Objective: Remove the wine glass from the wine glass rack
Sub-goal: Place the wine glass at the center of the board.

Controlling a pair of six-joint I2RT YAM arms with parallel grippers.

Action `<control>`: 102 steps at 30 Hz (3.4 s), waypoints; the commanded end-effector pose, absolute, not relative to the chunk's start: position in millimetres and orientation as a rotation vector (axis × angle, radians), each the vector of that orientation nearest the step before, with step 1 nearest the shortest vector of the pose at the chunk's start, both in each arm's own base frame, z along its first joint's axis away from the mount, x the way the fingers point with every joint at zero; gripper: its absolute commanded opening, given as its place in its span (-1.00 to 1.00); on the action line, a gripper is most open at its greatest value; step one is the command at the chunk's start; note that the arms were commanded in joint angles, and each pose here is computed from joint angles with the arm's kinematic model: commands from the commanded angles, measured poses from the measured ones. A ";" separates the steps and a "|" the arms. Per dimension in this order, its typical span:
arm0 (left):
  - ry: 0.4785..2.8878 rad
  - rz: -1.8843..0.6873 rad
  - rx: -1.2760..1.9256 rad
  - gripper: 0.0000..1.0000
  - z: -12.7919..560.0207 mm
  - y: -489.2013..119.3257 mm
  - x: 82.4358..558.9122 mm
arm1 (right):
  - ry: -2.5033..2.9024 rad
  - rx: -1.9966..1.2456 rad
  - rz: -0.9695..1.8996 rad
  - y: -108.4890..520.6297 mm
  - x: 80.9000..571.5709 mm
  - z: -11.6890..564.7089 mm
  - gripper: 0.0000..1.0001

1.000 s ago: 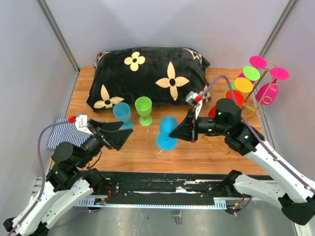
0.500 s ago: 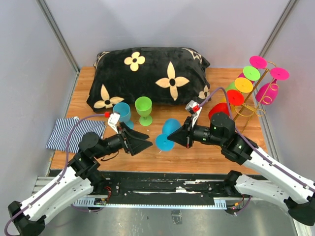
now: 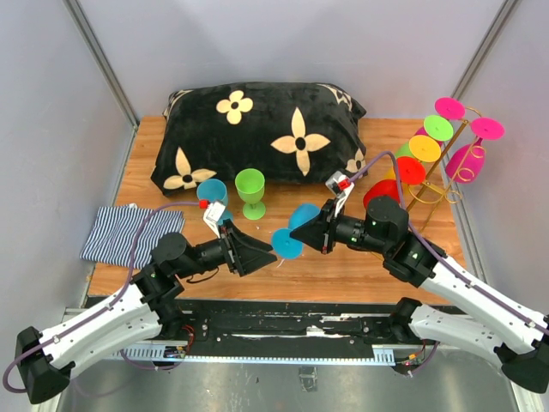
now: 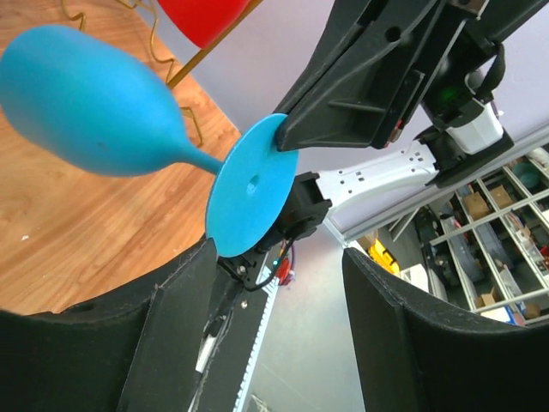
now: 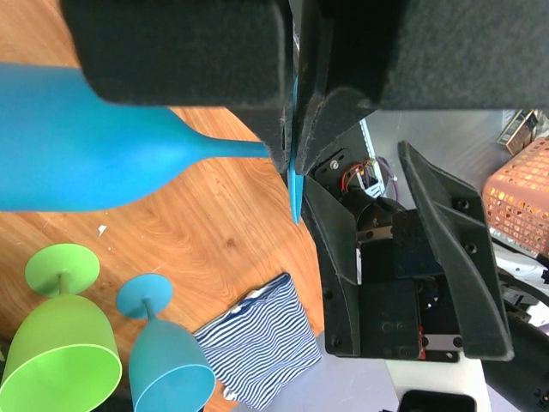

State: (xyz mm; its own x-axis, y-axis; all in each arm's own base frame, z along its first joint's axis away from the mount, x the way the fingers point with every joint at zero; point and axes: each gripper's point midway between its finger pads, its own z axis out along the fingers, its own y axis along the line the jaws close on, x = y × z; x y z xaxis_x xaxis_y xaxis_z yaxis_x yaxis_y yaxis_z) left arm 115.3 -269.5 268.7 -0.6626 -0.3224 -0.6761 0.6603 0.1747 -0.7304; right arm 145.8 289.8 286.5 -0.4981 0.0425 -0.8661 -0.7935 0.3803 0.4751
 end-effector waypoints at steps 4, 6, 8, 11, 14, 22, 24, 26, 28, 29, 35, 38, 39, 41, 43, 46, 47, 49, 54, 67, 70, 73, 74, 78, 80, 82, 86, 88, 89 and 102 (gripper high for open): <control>1.571 -1.614 0.311 0.11 288.6 -272.4 117.3 | 1.713 -0.686 1.350 302.5 132.4 307.9 -0.99; 1.575 -1.602 0.297 0.11 287.8 -271.5 119.6 | 1.712 -0.698 1.363 303.8 130.4 308.2 -0.99; 1.574 -1.587 0.275 0.13 286.9 -269.0 122.4 | 1.725 -0.693 1.353 303.1 131.6 306.3 -0.99; 1.583 -1.551 0.250 0.14 282.9 -264.2 126.1 | 1.761 -0.661 1.284 296.2 138.5 300.0 -0.99; 1.623 -1.486 0.242 0.22 276.5 -258.8 130.1 | 1.780 -0.605 1.186 284.1 149.4 297.5 -0.99; 1.617 -1.466 0.211 0.26 279.6 -252.4 131.7 | 1.770 -0.644 1.225 285.2 140.5 306.1 -0.99; 1.619 -1.471 0.211 0.26 279.5 -254.2 132.6 | 1.744 -0.670 1.276 290.1 134.6 310.5 -0.98; 1.616 -1.488 0.221 0.26 280.5 -257.8 131.8 | 1.729 -0.690 1.323 294.7 129.4 312.0 -0.99; 1.611 -1.512 0.238 0.24 281.9 -262.0 129.9 | 1.733 -0.694 1.349 297.8 127.5 311.4 -0.99; 1.601 -1.528 0.250 0.21 283.7 -263.8 128.3 | 1.737 -0.701 1.355 299.1 126.6 310.6 -0.99; 1.558 -1.585 0.307 -0.01 287.5 -268.0 118.6 | 1.728 -0.736 1.400 303.7 120.7 311.6 -0.99; 1.532 -1.616 0.349 -0.26 291.5 -269.2 111.4 | 1.710 -0.758 1.421 305.1 117.1 314.7 -0.99; 1.516 -1.629 0.366 -0.34 294.6 -269.5 108.5 | 1.703 -0.765 1.429 305.4 115.7 315.4 -0.99; 1.487 -1.646 0.392 -0.59 299.7 -269.4 104.1 | 1.683 -0.778 1.444 305.4 113.2 318.2 -0.99; 1.476 -1.655 0.417 -0.74 301.2 -269.8 100.6 | 1.664 -0.788 1.458 305.2 110.5 320.1 -0.99; 1.478 -1.661 0.454 -0.98 299.4 -270.9 96.3 | 1.644 -0.810 1.477 304.2 105.2 322.3 -0.97; 1.481 -1.661 0.462 -0.99 298.8 -271.1 95.3 | 1.643 -0.822 1.484 303.8 102.9 321.2 -0.91; 1.479 -1.657 0.468 -0.99 299.4 -270.5 94.8 | 1.643 -0.847 1.488 302.3 99.0 318.2 -0.67; 1.482 -1.598 0.449 -0.99 303.6 -265.8 100.8 | 1.717 -0.884 1.443 296.7 95.7 300.1 -0.09; 1.505 -1.501 0.444 -0.99 301.2 -256.7 106.6 | 1.866 -0.991 1.439 315.2 76.6 272.4 -0.46; 1.515 -1.505 0.459 -0.99 298.1 -257.0 104.2 | 1.847 -0.937 1.439 320.6 83.1 276.3 -0.60; 1.522 -1.502 0.463 -0.99 296.2 -256.1 103.1 | 1.837 -0.906 1.425 322.5 88.4 277.2 -0.49; 1.522 -1.501 0.462 -0.99 296.1 -255.4 102.8 | 1.838 -0.902 1.425 323.0 89.1 277.3 -0.53; 1.515 -1.497 0.451 -0.99 296.1 -252.4 102.6 | 1.849 -0.889 1.453 326.6 88.2 275.7 -0.73; 1.512 -1.494 0.443 -0.99 296.0 -251.3 103.2 | 1.856 -0.892 1.464 328.3 86.6 273.3 -0.97; 1.513 -1.489 0.440 -0.99 296.1 -250.3 103.3 | 1.846 -0.920 1.461 328.8 83.9 271.8 -0.99; 1.551 -1.428 0.404 -0.18 291.1 -245.6 111.6 | 1.755 -0.993 1.393 330.6 82.9 273.5 -0.99; 1.609 -1.322 0.344 0.23 285.5 -235.0 124.1 | 1.720 -1.050 1.318 330.9 83.1 266.7 -0.99; 1.624 -1.276 0.310 0.37 285.9 -227.9 129.1 | 1.712 -1.087 1.275 330.4 82.8 260.7 -0.99; 1.656 -1.152 0.159 0.99 296.4 -190.4 135.1 | 0.973 -1.819 0.633 313.4 54.9 149.9 -0.99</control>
State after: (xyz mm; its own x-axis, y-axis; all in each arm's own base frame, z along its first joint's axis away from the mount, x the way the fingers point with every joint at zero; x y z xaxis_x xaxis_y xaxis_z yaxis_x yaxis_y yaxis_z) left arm 130.9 -191.0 311.6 -0.3994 -0.4508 -0.7983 0.6450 0.4806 -0.5941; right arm 45.8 315.7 163.6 0.1113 -0.4414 -0.8904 -0.9932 -0.0799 -0.0845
